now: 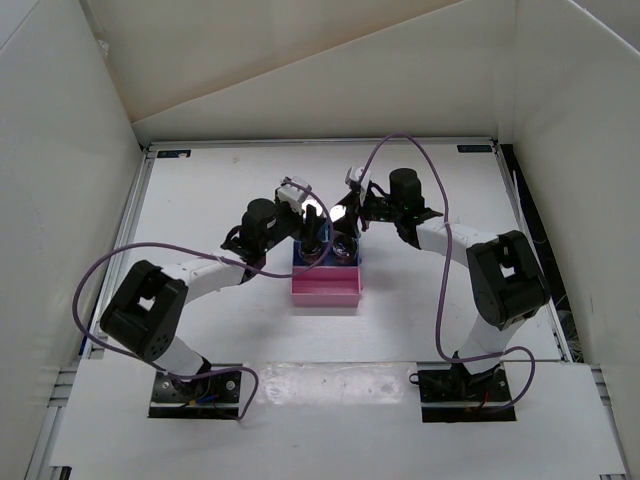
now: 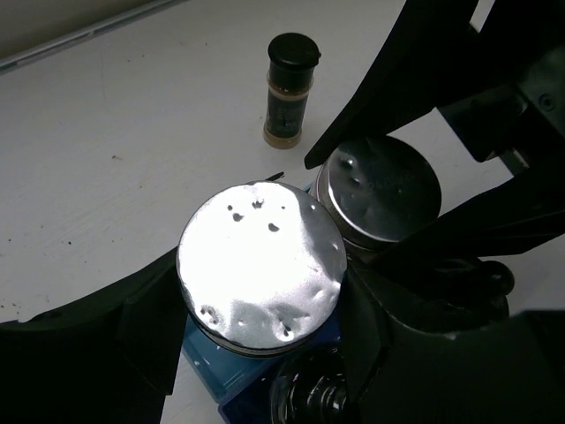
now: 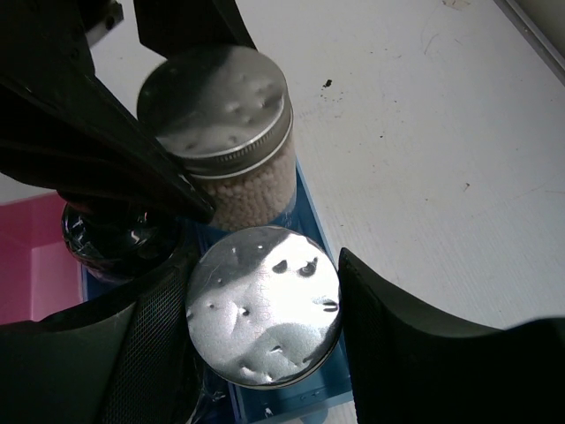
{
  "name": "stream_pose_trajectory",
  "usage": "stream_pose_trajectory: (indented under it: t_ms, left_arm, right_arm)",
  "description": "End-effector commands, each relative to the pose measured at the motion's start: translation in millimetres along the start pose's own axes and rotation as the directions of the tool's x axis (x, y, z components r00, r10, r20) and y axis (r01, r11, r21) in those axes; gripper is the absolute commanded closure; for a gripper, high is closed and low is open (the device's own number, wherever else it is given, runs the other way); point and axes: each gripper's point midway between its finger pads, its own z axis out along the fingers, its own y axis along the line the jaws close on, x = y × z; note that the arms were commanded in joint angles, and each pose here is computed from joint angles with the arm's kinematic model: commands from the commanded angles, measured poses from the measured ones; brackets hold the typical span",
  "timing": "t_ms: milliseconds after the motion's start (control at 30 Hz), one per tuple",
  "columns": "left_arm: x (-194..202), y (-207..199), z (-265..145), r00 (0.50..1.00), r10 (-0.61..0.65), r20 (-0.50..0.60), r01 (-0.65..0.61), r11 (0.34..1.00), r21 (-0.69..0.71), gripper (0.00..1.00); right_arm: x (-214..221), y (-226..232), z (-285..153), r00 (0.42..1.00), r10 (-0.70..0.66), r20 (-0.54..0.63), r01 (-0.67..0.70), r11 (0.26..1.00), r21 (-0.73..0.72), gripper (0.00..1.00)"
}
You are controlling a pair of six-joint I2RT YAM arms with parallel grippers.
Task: Organize the condiment bottles
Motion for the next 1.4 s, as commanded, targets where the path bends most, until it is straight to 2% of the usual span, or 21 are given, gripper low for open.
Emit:
stream_pose_trajectory:
  t_ms: [0, 233, 400, 433, 467, 500, 533, 567, 600, 633, 733, 767, 1033, 1367]
  left_arm:
    - [-20.2, -10.5, 4.8, 0.998, 0.003, 0.062, -0.006, 0.999, 0.047, 1.0]
    - [5.1, 1.3, 16.0, 1.0, -0.014, 0.017, 0.014, 1.0, 0.022, 1.0]
    - [8.0, 2.5, 18.7, 1.0, -0.016, 0.018, 0.015, 1.0, 0.021, 1.0]
    - [12.3, 2.6, 18.3, 1.0, -0.019, 0.009, 0.019, 1.0, 0.02, 1.0]
    - [14.1, 2.9, 18.0, 1.0, -0.024, 0.006, 0.024, 1.0, 0.02, 1.0]
    - [13.7, 2.8, 18.0, 1.0, -0.027, 0.009, 0.026, 0.999, 0.02, 0.83]
    - [15.1, 2.9, 17.1, 1.0, -0.028, 0.007, 0.028, 0.999, 0.019, 0.75]
    - [16.2, 2.6, 17.0, 1.0, -0.03, 0.007, 0.03, 0.999, 0.02, 0.66]
    - [13.8, 1.8, 17.1, 1.0, -0.028, 0.01, 0.028, 0.999, 0.025, 0.57]
    - [13.9, 1.0, 16.3, 1.0, -0.026, 0.01, 0.026, 0.999, 0.027, 0.44]
    - [7.2, -0.3, 14.8, 0.999, -0.026, 0.021, 0.025, 0.999, 0.037, 0.3]
    - [1.9, -3.3, 13.7, 0.999, -0.024, 0.031, 0.023, 0.999, 0.05, 0.28]
    - [-12.1, -16.8, 5.5, 0.999, -0.011, 0.048, 0.007, 0.996, 0.094, 0.19]
    - [-49.4, -29.6, -1.7, 0.993, 0.057, 0.106, -0.068, 0.992, 0.106, 0.18]
  right_arm:
    - [-1.4, -9.3, -5.2, 1.0, -0.025, -0.018, 0.026, 0.999, 0.027, 1.0]
    - [2.6, -6.9, -3.1, 1.0, -0.011, -0.024, 0.011, 1.0, 0.017, 1.0]
    - [8.1, -6.0, -1.7, 0.999, 0.012, -0.038, -0.012, 1.0, 0.014, 1.0]
    - [8.5, -5.4, -1.2, 0.999, 0.01, -0.04, -0.009, 1.0, 0.017, 0.93]
    - [10.5, -8.0, -1.7, 0.999, 0.017, -0.046, -0.015, 0.999, 0.036, 0.78]
    - [9.1, -7.8, -0.9, 0.999, 0.009, -0.041, -0.007, 0.999, 0.038, 0.67]
    - [9.8, -8.7, -0.8, 0.999, 0.011, -0.042, -0.009, 0.999, 0.043, 0.51]
    - [10.2, -8.1, -0.5, 0.999, 0.013, -0.042, -0.012, 0.999, 0.039, 0.4]
    - [8.0, -7.2, -0.6, 0.999, 0.014, -0.039, -0.012, 0.999, 0.037, 0.32]
    - [9.0, -8.9, -0.7, 0.999, 0.014, -0.04, -0.013, 0.999, 0.04, 0.28]
    - [5.7, -9.0, -0.4, 0.999, 0.012, -0.034, -0.01, 0.999, 0.041, 0.2]
    - [5.5, -9.4, -0.1, 0.999, 0.01, -0.035, -0.008, 0.999, 0.044, 0.14]
    - [-1.3, -10.6, -0.4, 1.0, -0.001, -0.023, 0.003, 0.998, 0.058, 0.11]
    - [-29.2, -20.8, -8.1, 0.999, -0.039, 0.017, 0.037, 0.994, 0.099, 0.11]
